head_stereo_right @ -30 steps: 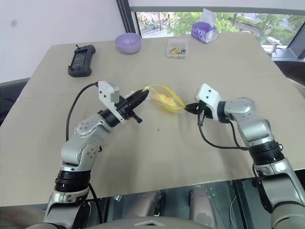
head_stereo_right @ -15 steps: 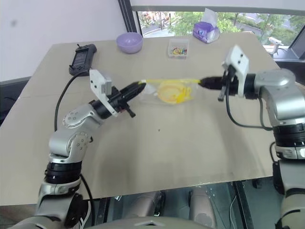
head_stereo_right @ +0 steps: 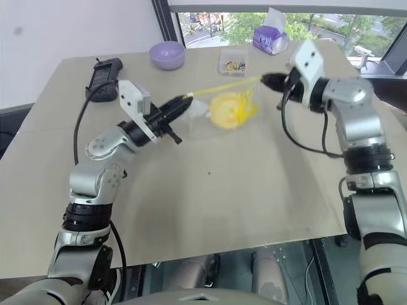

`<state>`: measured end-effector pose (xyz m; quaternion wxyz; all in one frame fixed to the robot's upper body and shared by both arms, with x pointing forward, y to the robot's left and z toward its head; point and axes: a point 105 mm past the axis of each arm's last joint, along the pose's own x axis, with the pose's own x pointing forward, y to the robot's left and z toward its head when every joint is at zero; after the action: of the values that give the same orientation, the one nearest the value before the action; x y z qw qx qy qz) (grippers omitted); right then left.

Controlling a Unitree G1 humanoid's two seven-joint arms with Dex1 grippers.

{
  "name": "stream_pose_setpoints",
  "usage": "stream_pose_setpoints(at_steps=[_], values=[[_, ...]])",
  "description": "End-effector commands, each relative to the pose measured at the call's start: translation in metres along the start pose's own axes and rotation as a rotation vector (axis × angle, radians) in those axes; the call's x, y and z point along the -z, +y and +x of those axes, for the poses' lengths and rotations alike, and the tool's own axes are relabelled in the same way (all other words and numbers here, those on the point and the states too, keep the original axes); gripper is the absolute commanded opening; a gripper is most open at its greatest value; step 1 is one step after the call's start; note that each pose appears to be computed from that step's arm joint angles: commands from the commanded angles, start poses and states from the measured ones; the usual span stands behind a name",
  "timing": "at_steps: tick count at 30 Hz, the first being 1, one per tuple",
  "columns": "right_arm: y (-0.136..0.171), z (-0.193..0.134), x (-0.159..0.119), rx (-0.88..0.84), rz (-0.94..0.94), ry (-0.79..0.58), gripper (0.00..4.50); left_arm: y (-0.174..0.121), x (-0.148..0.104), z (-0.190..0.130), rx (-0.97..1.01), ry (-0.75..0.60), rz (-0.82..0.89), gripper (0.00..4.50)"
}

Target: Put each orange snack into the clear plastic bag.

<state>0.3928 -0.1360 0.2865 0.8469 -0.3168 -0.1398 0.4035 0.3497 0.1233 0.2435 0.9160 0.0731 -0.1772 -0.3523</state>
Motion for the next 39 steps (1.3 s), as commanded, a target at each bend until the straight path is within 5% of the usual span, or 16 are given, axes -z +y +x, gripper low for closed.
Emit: stream_pose_setpoints(at_steps=[1, 5, 9, 12, 18, 27, 39], values=[[-0.012, -0.030, 0.018, 0.067, -0.008, 0.074, 0.03, 0.020, 0.002, -0.020, -0.114, 0.012, 0.054, 0.00], [0.060, -0.067, 0.064, -0.292, 0.014, 0.316, 0.03, -0.045, 0.045, -0.045, 0.166, 0.197, -0.033, 0.00], [0.077, -0.078, 0.074, -0.301, 0.078, 0.356, 0.03, -0.081, 0.066, -0.072, 0.287, 0.303, -0.146, 0.00], [0.084, -0.078, 0.091, -0.261, 0.039, 0.400, 0.75, -0.093, 0.087, -0.086, 0.279, 0.373, -0.187, 0.00], [0.093, -0.082, 0.080, -0.298, -0.052, 0.406, 3.52, -0.087, 0.084, -0.079, 0.203, 0.328, -0.190, 0.00], [0.145, -0.031, -0.007, -0.330, -0.197, 0.049, 3.52, -0.090, 0.062, -0.050, 0.110, 0.175, -0.324, 0.00], [0.168, 0.001, -0.021, -0.329, -0.229, 0.003, 3.52, -0.116, 0.059, -0.040, 0.208, 0.164, -0.283, 0.00]])
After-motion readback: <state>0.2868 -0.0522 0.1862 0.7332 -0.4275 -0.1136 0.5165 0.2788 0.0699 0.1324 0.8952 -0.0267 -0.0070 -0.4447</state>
